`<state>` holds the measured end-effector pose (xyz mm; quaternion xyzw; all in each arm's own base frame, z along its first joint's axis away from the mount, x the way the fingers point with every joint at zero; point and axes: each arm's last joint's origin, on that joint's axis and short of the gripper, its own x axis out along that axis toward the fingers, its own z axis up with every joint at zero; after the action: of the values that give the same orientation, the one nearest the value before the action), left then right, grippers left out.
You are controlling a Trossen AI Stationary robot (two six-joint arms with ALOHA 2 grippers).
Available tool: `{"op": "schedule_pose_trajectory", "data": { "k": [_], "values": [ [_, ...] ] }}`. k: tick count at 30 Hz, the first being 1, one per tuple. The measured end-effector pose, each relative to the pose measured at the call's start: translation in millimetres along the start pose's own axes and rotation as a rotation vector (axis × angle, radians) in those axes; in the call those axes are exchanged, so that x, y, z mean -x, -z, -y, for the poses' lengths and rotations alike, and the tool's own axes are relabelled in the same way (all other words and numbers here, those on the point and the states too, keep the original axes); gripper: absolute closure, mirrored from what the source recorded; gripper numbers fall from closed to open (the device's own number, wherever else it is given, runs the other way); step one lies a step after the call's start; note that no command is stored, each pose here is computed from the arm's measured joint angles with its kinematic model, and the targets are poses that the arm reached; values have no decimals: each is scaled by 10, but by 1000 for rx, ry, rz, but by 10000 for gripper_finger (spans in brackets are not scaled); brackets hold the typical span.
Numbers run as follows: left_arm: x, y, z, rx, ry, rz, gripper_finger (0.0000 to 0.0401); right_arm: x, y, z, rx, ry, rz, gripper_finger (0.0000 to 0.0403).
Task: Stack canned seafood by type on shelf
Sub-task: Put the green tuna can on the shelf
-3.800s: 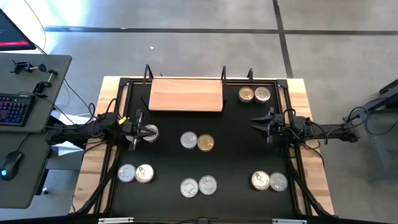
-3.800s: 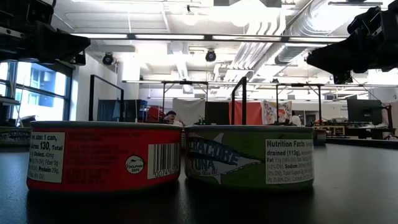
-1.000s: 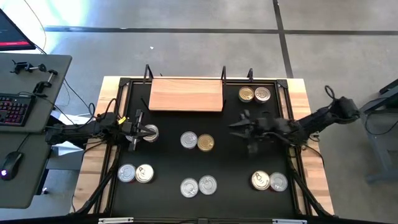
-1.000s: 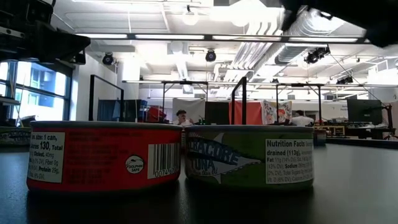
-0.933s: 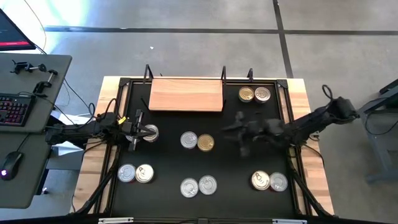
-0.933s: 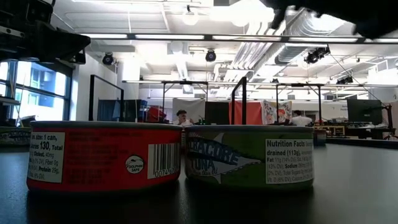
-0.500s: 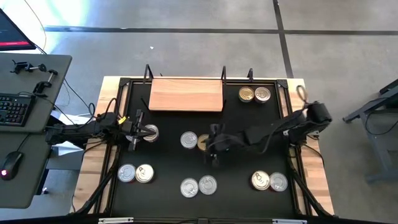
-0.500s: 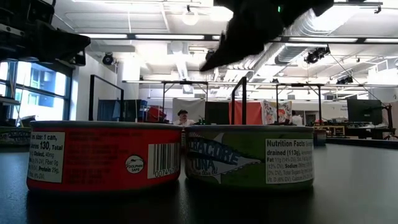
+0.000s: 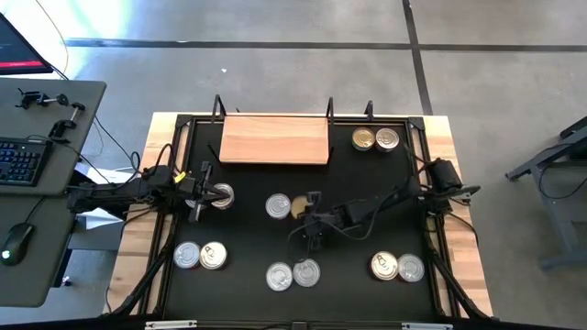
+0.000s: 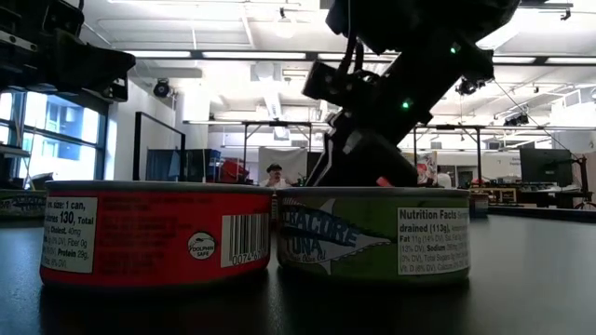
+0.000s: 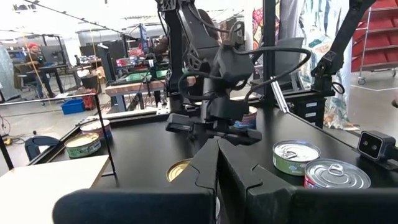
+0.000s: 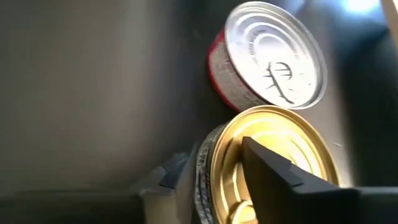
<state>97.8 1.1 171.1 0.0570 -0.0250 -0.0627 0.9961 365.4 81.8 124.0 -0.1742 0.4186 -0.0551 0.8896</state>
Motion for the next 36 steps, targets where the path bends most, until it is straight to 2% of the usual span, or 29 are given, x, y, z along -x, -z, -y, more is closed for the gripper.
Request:
{"op": "schedule_pose_trajectory", "data": {
  "k": [7,9,16,24,27,32,36],
  "values": [
    [0,0,0,3,0,0,401,-15,52,0,62,26,-49,386],
    [0,1,0,6,0,-1,401,-12,74,3,73,43,-72,396],
    [0,1,0,30,0,-1,401,31,52,-75,101,155,-73,400],
    [0,2,0,29,0,-2,401,123,-150,-156,125,175,-55,402],
    [0,2,0,29,0,-2,401,153,-224,-131,123,204,-54,402],
    [0,2,0,30,0,-2,401,192,-323,-87,140,316,-40,402],
    [0,3,0,30,0,-3,401,199,-427,4,147,338,-27,403]
  ]
}}
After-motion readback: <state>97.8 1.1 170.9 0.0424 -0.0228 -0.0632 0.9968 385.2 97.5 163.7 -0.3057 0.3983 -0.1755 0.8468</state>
